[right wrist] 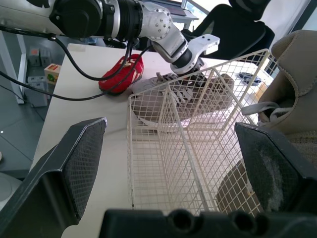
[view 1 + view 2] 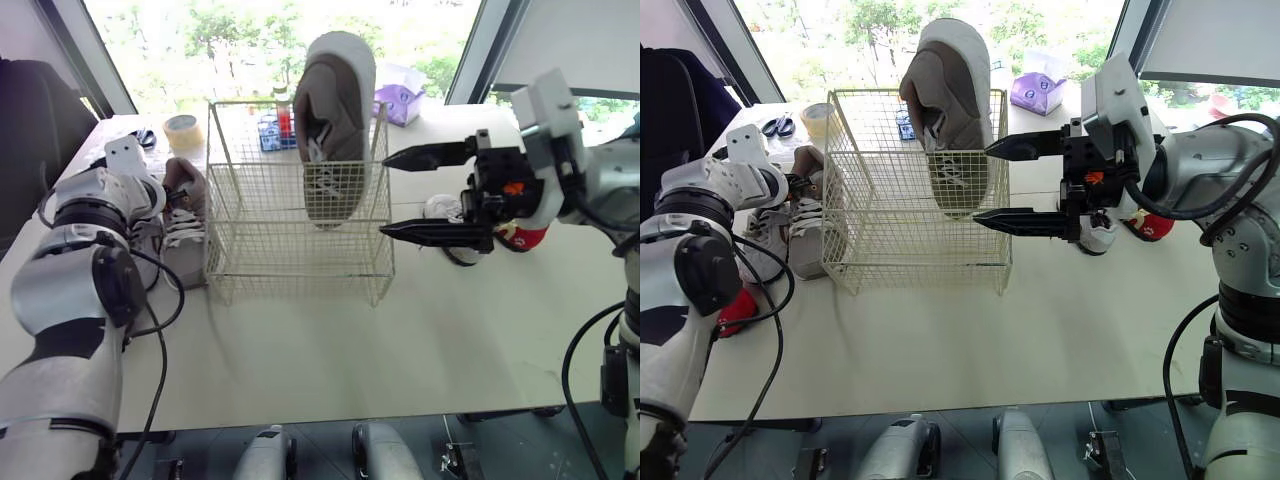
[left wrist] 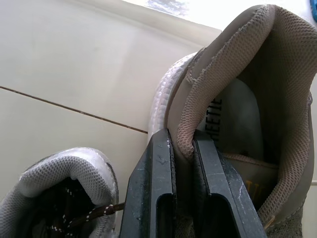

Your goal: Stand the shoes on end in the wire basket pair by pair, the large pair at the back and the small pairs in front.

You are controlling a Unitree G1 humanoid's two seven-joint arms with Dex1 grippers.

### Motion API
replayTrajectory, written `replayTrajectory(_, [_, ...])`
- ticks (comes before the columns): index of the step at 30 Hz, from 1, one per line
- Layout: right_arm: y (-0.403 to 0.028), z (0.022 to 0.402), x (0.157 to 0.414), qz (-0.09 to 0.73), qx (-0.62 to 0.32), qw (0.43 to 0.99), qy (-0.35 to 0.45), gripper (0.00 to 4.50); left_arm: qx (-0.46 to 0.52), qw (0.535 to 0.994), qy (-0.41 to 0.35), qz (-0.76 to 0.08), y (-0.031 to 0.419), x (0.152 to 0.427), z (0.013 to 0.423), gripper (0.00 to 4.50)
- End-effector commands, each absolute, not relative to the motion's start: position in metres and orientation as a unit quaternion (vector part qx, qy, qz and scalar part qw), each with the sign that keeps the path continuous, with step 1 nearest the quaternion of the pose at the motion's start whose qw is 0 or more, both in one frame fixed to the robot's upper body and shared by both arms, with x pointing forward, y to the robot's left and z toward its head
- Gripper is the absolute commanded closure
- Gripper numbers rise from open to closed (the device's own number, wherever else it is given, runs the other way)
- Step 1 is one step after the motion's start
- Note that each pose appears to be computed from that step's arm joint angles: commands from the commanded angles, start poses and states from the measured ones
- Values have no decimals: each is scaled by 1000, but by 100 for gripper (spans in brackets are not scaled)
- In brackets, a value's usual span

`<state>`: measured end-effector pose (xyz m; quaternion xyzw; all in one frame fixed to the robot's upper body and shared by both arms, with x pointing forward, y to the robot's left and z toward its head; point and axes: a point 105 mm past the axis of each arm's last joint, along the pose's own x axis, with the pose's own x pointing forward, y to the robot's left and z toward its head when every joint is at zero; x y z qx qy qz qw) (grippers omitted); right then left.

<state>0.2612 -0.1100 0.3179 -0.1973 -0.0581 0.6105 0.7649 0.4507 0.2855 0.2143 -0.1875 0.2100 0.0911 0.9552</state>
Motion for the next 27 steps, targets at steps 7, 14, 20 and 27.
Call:
replayTrajectory(7, [-109, 324, 264, 613, -195, 762, -78, 0, -257, 947, 182, 65, 304, 429, 279, 447])
replayTrajectory(14, [-106, 321, 267, 621, -188, 757, -78, 0, -264, 927, 254, 86, 319, 404, 261, 447])
replayTrajectory(20, [-103, 319, 271, 623, -177, 757, -85, 0, -259, 906, 331, 53, 298, 390, 230, 447])
replayTrajectory(27, [-100, 318, 275, 617, -177, 761, -91, 0, -218, 902, 368, 51, 280, 386, 192, 339])
